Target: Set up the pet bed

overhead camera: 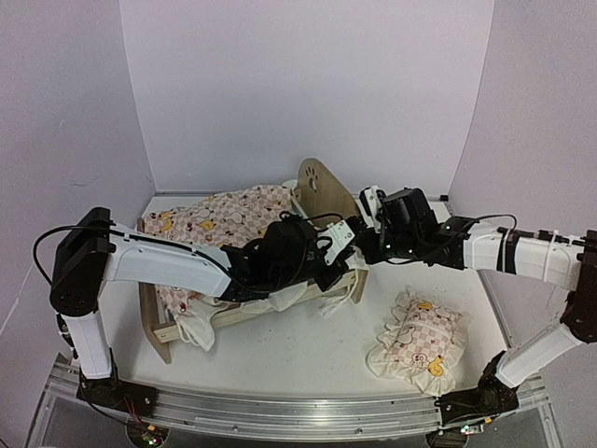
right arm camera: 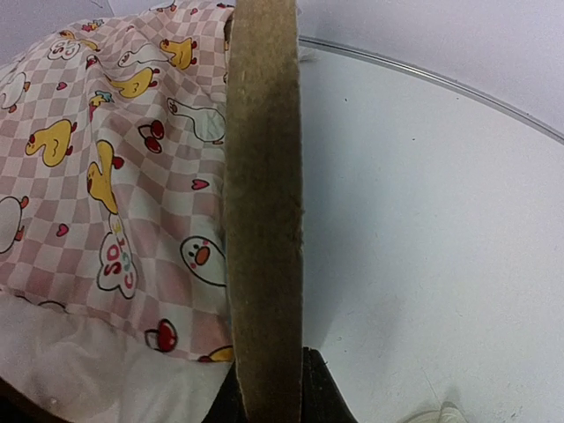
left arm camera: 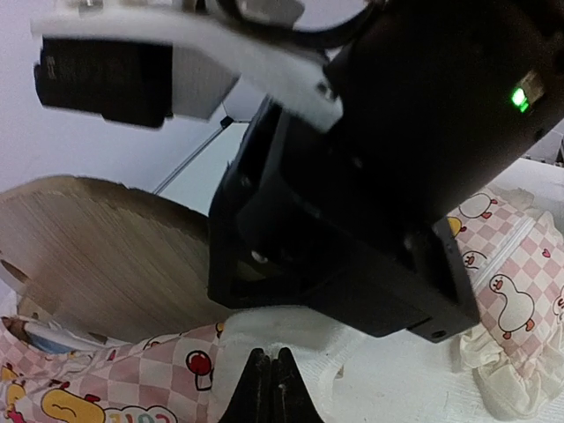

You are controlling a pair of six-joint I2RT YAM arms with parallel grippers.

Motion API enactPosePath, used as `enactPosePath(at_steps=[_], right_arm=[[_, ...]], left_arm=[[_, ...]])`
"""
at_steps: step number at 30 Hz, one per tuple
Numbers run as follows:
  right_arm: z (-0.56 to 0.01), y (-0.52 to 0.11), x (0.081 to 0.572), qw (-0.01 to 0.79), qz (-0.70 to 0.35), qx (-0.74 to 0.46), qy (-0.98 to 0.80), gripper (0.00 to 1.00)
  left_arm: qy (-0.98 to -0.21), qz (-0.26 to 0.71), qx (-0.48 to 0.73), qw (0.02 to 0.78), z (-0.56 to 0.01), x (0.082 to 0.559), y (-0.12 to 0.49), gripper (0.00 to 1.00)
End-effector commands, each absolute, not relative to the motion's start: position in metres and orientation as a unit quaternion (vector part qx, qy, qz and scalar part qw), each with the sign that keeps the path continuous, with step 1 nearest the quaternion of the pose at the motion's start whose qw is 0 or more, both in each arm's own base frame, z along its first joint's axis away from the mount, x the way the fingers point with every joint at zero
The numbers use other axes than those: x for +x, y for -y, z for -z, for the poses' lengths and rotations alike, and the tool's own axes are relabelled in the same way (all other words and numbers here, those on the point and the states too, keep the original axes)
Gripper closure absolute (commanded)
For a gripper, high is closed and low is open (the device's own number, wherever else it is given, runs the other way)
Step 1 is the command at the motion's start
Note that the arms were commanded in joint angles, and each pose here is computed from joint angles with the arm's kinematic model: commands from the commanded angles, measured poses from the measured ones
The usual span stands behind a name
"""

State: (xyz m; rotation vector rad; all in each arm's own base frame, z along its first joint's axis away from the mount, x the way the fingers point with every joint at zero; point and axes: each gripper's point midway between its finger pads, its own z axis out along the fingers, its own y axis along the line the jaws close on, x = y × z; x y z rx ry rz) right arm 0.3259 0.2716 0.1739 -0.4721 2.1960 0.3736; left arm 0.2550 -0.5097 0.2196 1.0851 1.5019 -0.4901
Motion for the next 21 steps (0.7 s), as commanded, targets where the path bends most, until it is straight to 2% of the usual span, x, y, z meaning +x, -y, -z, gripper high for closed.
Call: enactPosePath(at_steps=[1,17,18,21], right_arm=[[-0.235,-0.327,0.301,0.416,-0.355,-0.167,-0.820,1.00],[-0.242,-0.333,0.321,0.438,-0.326,-0.177,-0.819,1.00],[-0.242,-0.334,0.322,0.438,-0.324,-0.177,-0.819,1.00],[-0.242,-0.337,0.324,0.434,-0.326,-0.179,-0.821,1.00]], left_arm=[[-0.662,0.208,0.419,0.585,-0.209,0.270,0.505,1.00],[-0.706,0.164,0.447,0.525,-0.163,0.269,0.490,1.00],[-0.711,0.164,0.444,0.521,-0.166,0.269,0.490,0.95],[-0.716,0.181,0.433,0.518,-0.187,0.263,0.484,0.62]])
